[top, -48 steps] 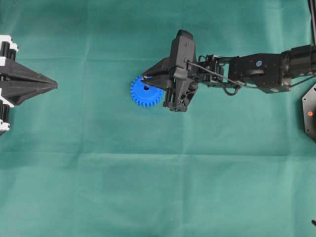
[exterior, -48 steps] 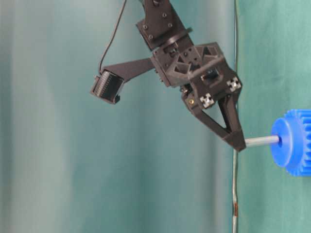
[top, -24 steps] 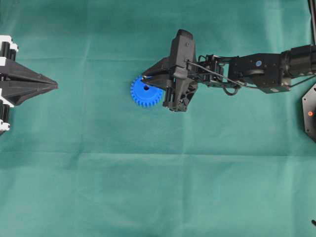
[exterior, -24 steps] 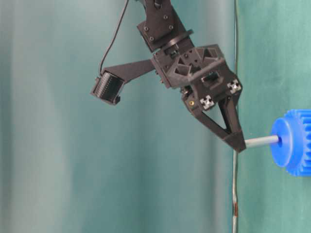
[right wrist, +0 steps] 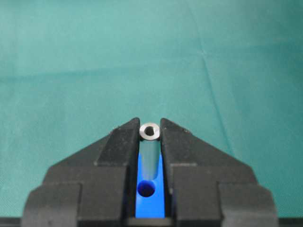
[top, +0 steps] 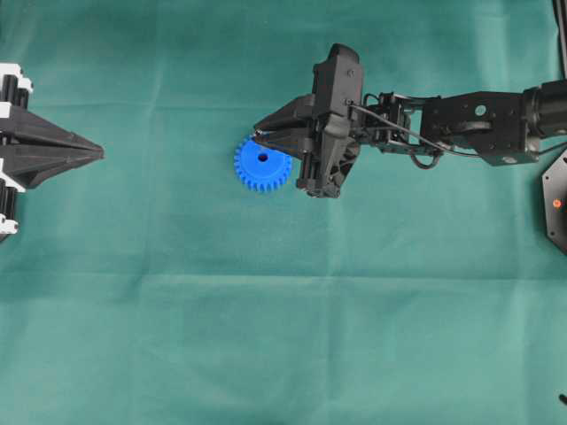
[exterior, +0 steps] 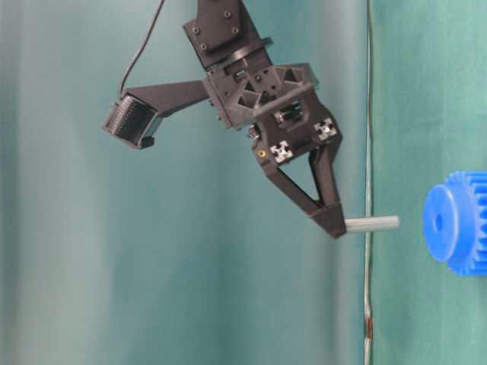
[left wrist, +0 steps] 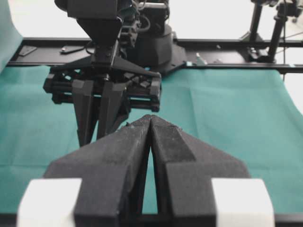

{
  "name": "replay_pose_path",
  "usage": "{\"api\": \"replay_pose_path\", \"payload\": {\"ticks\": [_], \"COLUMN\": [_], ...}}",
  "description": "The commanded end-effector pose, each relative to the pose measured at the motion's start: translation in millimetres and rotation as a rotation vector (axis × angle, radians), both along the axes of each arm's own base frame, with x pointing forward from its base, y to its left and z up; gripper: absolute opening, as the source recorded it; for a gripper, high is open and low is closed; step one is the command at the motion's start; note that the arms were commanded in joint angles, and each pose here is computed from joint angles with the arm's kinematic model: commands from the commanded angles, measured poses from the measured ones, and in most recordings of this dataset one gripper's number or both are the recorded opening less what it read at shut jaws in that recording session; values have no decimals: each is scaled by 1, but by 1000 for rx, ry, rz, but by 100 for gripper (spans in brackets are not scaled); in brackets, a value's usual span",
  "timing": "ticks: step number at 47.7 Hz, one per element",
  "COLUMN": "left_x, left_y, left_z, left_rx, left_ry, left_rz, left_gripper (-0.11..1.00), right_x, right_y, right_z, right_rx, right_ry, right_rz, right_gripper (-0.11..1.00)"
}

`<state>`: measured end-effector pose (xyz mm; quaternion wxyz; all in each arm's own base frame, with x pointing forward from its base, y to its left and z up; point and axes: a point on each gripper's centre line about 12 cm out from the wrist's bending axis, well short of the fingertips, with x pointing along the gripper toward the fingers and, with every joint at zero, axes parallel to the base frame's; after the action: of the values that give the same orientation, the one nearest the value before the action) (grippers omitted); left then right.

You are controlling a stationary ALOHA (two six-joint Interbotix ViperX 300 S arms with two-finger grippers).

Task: Insert the shaft placed at a random location into the center hole of the medium gear at another random location.
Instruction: 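Align the held shaft above the gear's center hole and lower it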

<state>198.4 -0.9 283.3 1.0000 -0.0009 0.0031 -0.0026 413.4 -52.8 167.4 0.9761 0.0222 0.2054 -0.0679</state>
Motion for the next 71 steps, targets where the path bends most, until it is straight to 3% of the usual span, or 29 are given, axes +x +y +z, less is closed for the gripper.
{"api": "replay_pose_path", "payload": {"ticks": [1, 17, 71], "left_x": [3, 3, 3], "left_y": [1, 1, 3], "left_z": [8, 8, 6], "left_rx": [1, 1, 2], "left_ry": [-18, -18, -6], "left_rz": [2, 7, 15], "left_gripper": [0, 0, 0], "right_x": [5, 8, 7], "right_y": [1, 1, 1], "right_z": [4, -22, -1], "right_rx": [-3, 12, -5], "right_ry": [-31, 14, -40], "right_rz": [3, -4, 2], "right_gripper": [13, 13, 13]}}
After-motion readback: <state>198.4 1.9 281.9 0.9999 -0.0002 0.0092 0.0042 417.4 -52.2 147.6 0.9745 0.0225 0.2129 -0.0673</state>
